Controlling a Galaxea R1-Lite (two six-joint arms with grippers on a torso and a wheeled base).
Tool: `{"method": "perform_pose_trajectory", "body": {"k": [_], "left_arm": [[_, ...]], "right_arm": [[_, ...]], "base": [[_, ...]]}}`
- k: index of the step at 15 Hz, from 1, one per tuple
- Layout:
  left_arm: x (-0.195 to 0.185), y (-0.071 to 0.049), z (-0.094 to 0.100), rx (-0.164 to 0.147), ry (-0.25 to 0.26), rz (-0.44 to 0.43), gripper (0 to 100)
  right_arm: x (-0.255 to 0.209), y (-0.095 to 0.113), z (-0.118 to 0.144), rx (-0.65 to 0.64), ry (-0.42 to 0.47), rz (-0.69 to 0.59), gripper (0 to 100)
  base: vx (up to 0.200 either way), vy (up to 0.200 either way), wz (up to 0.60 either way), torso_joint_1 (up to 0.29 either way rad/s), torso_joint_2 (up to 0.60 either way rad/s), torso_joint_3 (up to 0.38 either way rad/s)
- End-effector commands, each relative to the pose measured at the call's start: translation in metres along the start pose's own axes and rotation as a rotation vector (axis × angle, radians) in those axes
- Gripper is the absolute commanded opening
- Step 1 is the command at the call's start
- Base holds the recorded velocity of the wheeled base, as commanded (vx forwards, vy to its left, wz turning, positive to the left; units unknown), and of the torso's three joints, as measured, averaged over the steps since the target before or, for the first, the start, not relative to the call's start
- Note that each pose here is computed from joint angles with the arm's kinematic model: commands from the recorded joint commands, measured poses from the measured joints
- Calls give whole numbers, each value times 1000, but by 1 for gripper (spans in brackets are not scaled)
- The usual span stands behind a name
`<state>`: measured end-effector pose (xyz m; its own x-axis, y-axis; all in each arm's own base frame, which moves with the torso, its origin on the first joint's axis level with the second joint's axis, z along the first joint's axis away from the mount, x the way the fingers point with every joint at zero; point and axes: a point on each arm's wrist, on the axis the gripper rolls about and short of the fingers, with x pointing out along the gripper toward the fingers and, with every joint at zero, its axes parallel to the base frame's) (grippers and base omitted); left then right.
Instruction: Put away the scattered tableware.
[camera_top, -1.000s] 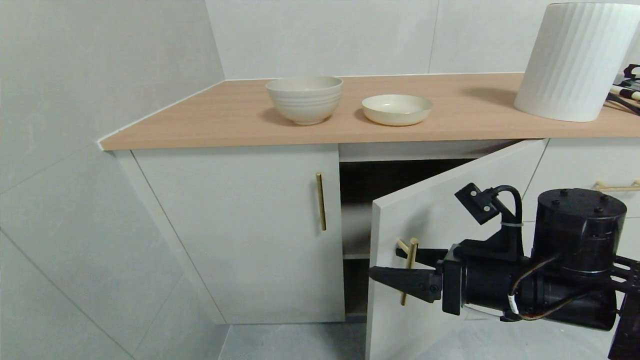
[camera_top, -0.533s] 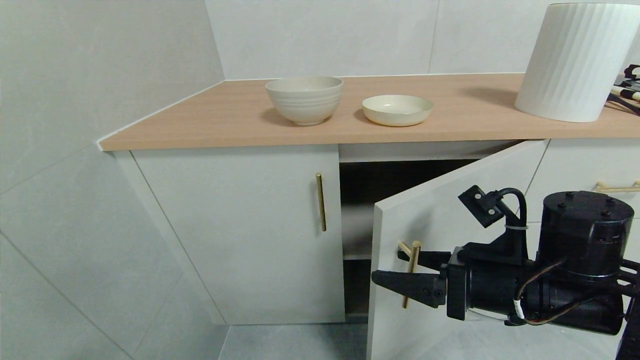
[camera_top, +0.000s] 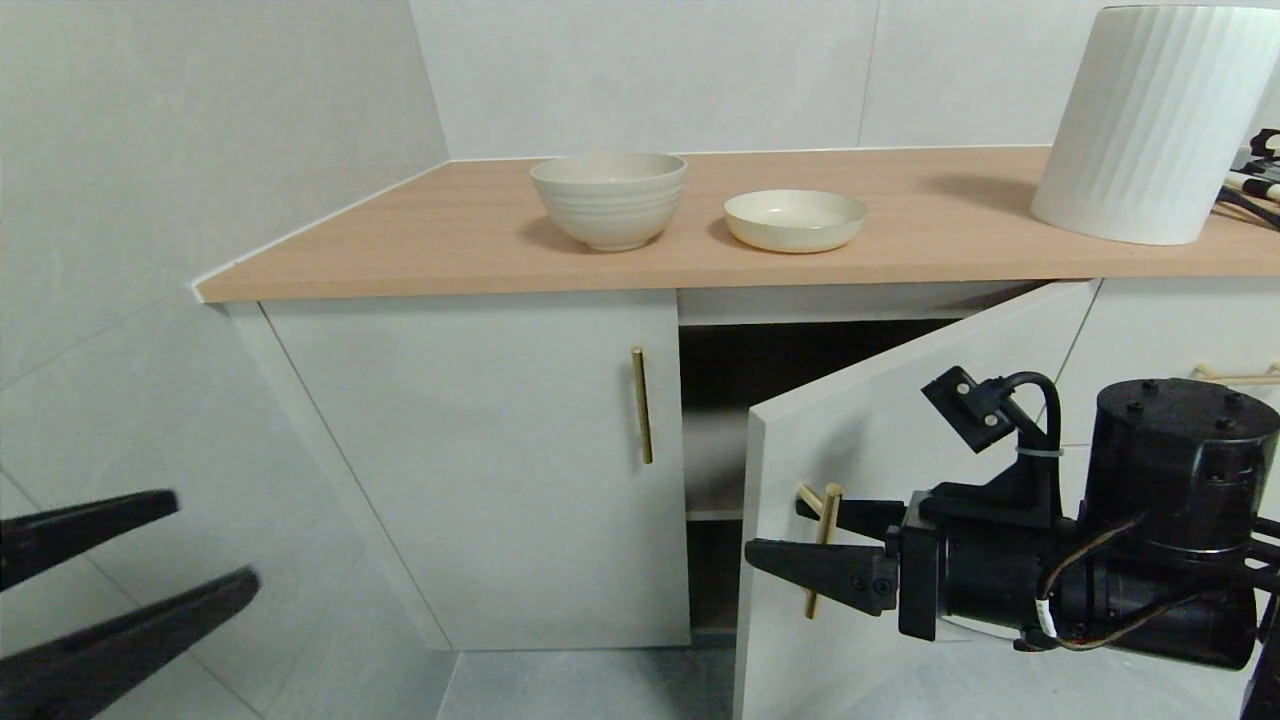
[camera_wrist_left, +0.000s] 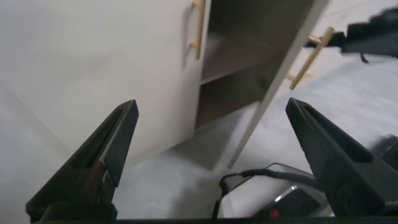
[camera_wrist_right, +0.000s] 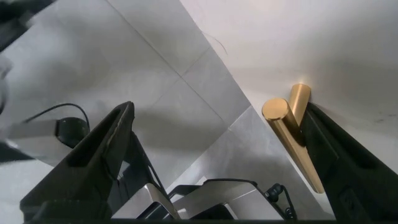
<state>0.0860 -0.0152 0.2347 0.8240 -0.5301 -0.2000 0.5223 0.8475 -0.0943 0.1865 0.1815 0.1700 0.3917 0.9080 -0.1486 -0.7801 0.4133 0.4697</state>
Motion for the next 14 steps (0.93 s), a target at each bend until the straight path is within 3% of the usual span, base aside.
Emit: {"method": "perform_pose_trajectory", "body": {"k": [1,3,4,6,7,8,10,14], "left_arm": [[111,33,-8,-63,171,-147,100],[141,24,-39,-113,238,-232,100],[153,17,-50,-118,250,-269,100],[169,7,-63,-141,254,-316,100],[180,2,-73,-182,244,-330,100],[185,-2,-76,-198,234,-341,100],[190,-7,-79,-216,216,-349,100],[194,-9,-84,-218,231,-348,100]], "right_arm": [[-3,3,3,-7,-17,6,100],[-3,3,3,-9,-17,6,100],[-3,2,3,-8,-16,5,100],[-1,1,2,-7,-11,3,100],[-1,1,1,-5,-7,1,100],[-2,1,1,-7,-9,2,100],[-1,1,1,-5,-7,1,100],[-1,0,0,-5,-5,0,100]], "base": [[0,0,0,0,0,0],[0,0,0,0,0,0],[0,0,0,0,0,0],[0,0,0,0,0,0],[0,0,0,0,0,0],[0,0,0,0,0,0],[0,0,0,0,0,0],[0,0,0,0,0,0]]}}
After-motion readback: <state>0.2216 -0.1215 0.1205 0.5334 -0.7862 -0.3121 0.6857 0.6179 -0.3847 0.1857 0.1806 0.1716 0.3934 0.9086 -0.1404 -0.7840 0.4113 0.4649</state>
